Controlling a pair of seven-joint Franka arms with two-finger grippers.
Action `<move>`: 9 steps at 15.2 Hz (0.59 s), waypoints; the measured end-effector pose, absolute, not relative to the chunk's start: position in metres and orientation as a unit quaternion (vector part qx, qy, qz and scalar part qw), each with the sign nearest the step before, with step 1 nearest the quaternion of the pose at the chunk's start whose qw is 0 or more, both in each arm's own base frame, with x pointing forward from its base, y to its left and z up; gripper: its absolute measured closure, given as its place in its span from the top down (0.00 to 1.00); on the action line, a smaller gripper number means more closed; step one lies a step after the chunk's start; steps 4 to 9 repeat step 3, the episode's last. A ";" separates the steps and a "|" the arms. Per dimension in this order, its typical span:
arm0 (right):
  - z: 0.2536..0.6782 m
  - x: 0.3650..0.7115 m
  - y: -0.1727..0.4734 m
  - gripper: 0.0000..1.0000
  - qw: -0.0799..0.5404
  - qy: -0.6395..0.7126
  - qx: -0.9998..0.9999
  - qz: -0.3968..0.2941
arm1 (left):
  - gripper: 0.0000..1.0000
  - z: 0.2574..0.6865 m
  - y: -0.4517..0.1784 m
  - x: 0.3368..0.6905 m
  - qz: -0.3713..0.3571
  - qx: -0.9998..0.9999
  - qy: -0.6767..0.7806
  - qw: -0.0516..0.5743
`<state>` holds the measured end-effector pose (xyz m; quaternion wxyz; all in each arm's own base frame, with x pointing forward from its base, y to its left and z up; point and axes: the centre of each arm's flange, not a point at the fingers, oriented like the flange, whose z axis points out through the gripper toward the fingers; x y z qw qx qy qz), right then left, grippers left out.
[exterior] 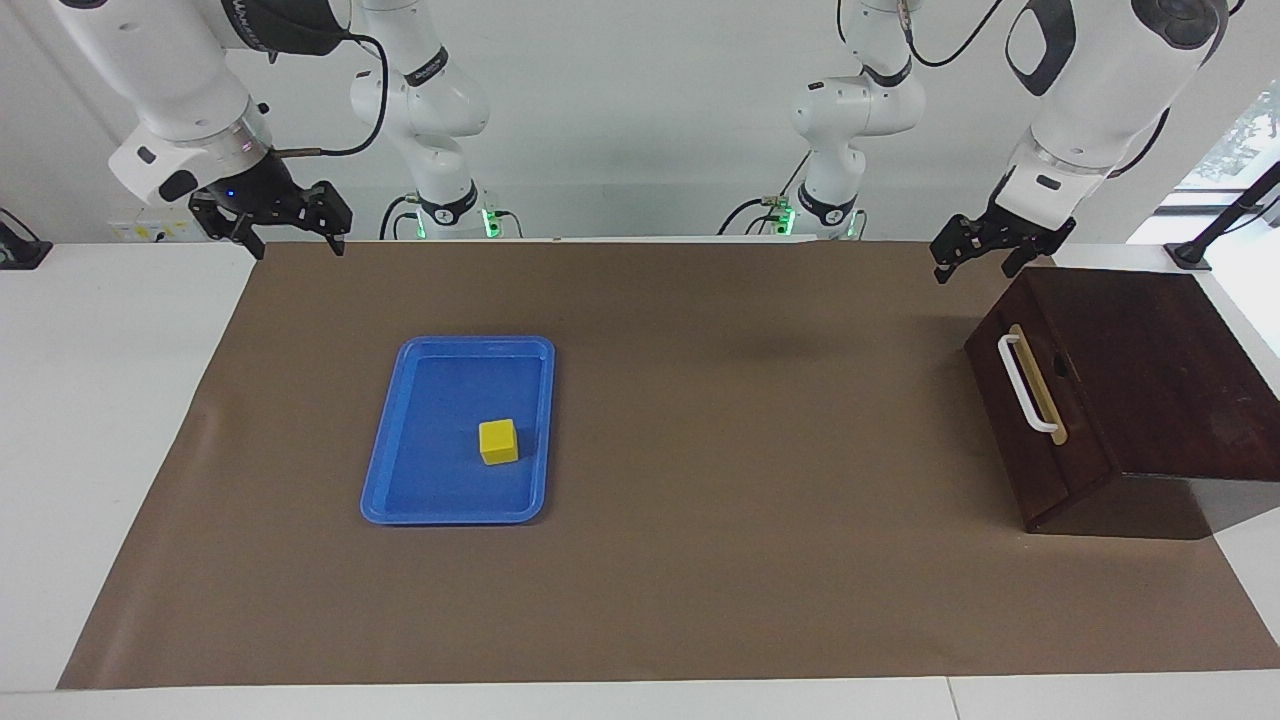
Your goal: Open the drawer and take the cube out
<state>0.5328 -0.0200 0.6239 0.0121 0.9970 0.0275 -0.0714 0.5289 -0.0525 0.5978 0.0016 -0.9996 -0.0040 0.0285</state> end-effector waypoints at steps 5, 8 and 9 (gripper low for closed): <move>0.624 0.533 -0.020 1.00 0.012 0.028 0.997 -0.071 | 1.00 0.598 -0.052 0.529 0.029 -1.000 -0.004 0.002; 0.624 0.533 -0.020 1.00 0.012 0.028 0.997 -0.071 | 1.00 0.598 -0.052 0.529 0.029 -1.000 -0.004 0.002; 0.624 0.533 -0.020 1.00 0.012 0.028 0.997 -0.071 | 1.00 0.598 -0.052 0.529 0.029 -1.000 -0.004 0.002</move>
